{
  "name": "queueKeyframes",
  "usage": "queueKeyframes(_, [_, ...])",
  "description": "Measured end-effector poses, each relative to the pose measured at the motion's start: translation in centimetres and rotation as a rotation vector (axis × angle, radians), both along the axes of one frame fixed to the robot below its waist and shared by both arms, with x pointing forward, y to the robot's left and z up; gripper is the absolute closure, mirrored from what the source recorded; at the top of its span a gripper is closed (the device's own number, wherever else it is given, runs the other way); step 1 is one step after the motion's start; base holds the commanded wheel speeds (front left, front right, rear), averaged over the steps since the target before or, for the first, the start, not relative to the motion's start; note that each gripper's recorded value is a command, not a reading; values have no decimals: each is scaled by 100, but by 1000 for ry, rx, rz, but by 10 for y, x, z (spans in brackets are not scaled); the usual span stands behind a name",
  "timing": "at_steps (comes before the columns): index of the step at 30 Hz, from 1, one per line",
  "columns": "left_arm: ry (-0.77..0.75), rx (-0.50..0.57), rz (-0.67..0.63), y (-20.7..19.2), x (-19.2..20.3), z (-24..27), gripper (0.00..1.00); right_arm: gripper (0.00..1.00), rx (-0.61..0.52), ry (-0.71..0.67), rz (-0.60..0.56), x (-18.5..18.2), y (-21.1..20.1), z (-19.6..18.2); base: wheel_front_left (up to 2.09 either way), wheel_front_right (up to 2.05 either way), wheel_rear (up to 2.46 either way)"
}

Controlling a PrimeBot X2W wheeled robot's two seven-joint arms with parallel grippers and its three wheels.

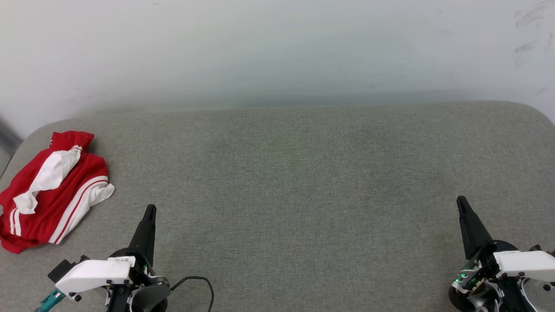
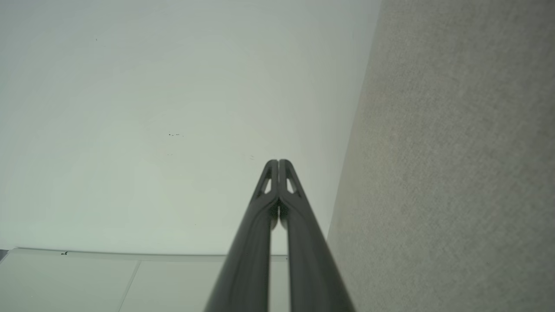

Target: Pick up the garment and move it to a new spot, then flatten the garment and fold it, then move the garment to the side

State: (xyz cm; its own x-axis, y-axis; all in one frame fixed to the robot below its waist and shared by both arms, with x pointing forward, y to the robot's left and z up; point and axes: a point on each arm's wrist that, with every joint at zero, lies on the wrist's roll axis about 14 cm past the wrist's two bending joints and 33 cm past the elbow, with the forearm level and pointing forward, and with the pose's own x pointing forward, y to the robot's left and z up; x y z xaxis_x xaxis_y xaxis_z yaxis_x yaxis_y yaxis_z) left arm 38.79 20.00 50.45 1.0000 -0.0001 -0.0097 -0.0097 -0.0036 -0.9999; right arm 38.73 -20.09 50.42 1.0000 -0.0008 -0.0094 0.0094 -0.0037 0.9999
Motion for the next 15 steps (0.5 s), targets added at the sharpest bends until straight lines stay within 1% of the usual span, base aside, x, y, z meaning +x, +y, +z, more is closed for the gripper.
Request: queueKeyframes(15, [0,0,0,0,0,0,100,100,0,0,0,0,0,0,0,0,0])
